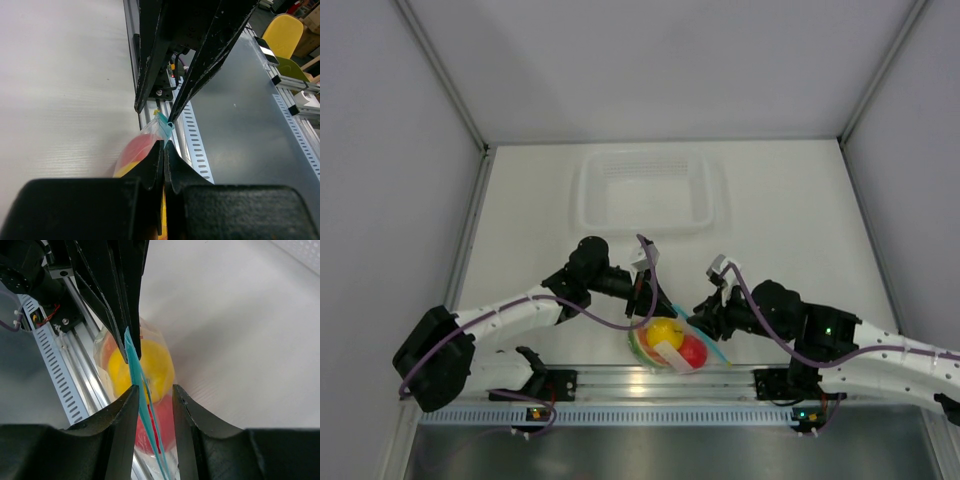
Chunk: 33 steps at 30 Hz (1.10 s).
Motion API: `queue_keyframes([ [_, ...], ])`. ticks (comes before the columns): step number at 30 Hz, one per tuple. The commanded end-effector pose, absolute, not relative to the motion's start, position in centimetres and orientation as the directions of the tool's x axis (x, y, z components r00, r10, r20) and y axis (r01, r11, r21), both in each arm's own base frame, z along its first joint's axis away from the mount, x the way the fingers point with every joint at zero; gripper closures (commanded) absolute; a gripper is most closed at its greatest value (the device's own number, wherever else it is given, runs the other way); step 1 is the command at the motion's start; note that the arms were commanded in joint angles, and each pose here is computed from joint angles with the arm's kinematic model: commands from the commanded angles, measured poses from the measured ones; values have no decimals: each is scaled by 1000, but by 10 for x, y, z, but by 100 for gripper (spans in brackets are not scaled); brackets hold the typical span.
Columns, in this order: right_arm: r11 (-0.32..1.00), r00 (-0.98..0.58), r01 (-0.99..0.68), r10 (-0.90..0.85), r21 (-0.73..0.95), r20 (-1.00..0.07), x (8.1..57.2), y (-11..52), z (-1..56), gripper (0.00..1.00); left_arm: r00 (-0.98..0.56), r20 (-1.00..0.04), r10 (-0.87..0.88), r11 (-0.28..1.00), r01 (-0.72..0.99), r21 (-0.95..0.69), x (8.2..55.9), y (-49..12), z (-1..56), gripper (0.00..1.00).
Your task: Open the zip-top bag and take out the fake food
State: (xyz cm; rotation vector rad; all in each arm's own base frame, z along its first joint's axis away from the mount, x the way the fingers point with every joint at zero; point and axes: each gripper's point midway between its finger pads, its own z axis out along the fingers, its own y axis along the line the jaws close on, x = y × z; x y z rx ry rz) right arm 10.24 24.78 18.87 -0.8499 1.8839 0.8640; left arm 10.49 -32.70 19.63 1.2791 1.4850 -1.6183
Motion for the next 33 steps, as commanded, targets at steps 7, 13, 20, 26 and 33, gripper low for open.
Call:
queue_keyframes([
  [7,538,-362,-816,-196,209,-911,110,252,190,68,-265,-959,103,-292,913,-283,97,-326,230,100],
  [13,466,-356,-855,-205,229,-912,98,260,188,68,-261,-962,83,-271,923,-274,99,-326,237,100],
  [20,373,-373,-887,-224,274,-901,80,268,179,69,-257,-965,52,-233,936,-262,106,-328,249,100],
  [26,426,-393,-863,-229,271,-890,87,264,166,75,-240,-971,24,-217,946,-239,107,-326,258,100],
  [33,486,-393,-836,-204,256,-897,97,256,170,82,-239,-971,21,-190,952,-238,111,-326,255,100],
])
